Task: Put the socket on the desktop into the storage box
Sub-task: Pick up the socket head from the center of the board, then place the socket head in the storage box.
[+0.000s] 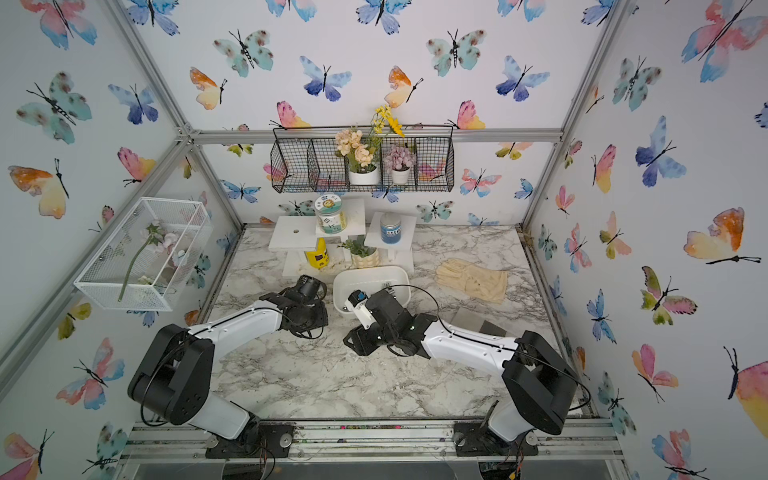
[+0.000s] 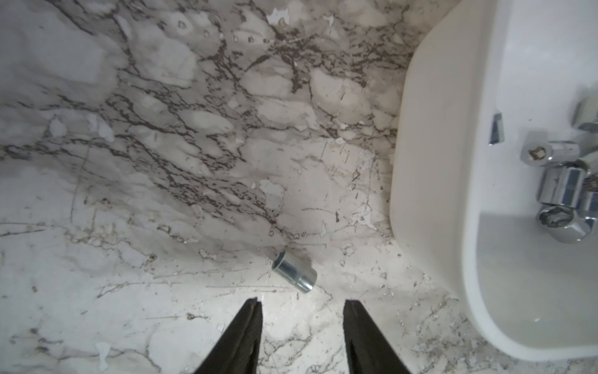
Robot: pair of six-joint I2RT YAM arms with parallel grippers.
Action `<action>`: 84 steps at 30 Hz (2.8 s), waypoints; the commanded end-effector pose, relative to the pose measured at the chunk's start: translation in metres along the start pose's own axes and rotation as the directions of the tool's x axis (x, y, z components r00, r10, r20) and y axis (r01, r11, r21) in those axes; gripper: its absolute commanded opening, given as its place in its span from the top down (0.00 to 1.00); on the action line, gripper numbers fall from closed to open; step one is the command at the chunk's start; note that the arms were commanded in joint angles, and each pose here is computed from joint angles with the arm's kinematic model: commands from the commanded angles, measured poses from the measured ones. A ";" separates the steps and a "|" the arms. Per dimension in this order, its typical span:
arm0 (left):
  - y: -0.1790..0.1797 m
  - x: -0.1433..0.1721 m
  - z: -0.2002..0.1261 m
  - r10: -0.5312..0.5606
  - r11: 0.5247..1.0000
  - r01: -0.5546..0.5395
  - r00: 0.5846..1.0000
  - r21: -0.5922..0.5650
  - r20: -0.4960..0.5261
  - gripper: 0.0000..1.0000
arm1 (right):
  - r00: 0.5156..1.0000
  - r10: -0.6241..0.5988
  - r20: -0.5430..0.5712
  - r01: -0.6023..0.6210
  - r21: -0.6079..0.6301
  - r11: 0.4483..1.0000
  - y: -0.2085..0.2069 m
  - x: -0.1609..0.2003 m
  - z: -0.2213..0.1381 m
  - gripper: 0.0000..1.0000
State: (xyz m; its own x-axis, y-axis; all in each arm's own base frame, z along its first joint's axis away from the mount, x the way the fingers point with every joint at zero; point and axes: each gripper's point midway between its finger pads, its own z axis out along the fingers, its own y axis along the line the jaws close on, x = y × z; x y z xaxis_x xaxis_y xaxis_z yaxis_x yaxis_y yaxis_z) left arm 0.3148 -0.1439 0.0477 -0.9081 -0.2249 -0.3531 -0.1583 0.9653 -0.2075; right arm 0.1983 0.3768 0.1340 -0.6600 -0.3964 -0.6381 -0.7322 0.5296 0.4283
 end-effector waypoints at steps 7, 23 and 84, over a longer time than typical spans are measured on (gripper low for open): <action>0.001 -0.005 0.013 0.049 0.998 -0.049 0.999 -0.025 -0.014 0.58 | 1.000 0.006 0.007 -0.006 -0.008 1.000 0.003 0.003 -0.002 0.52; -0.001 -0.010 0.024 0.120 0.992 -0.120 0.993 -0.038 -0.009 0.56 | 1.000 0.022 -0.006 -0.022 0.002 1.000 0.000 0.009 0.001 0.52; -0.080 -0.045 -0.057 0.057 0.984 -0.075 0.992 0.165 0.110 0.98 | 0.987 0.111 0.119 -0.133 0.191 0.973 -0.055 -0.023 -0.040 0.51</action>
State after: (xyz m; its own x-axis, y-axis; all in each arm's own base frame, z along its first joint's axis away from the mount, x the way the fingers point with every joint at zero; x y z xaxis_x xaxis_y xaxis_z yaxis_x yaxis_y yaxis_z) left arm 0.3452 -0.1889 0.1304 -0.8552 -0.1864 -0.4837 -0.0326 0.9507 -0.3085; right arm 0.2308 0.3416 0.1353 -0.7024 -0.3054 -0.6429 -0.6416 0.6629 0.3860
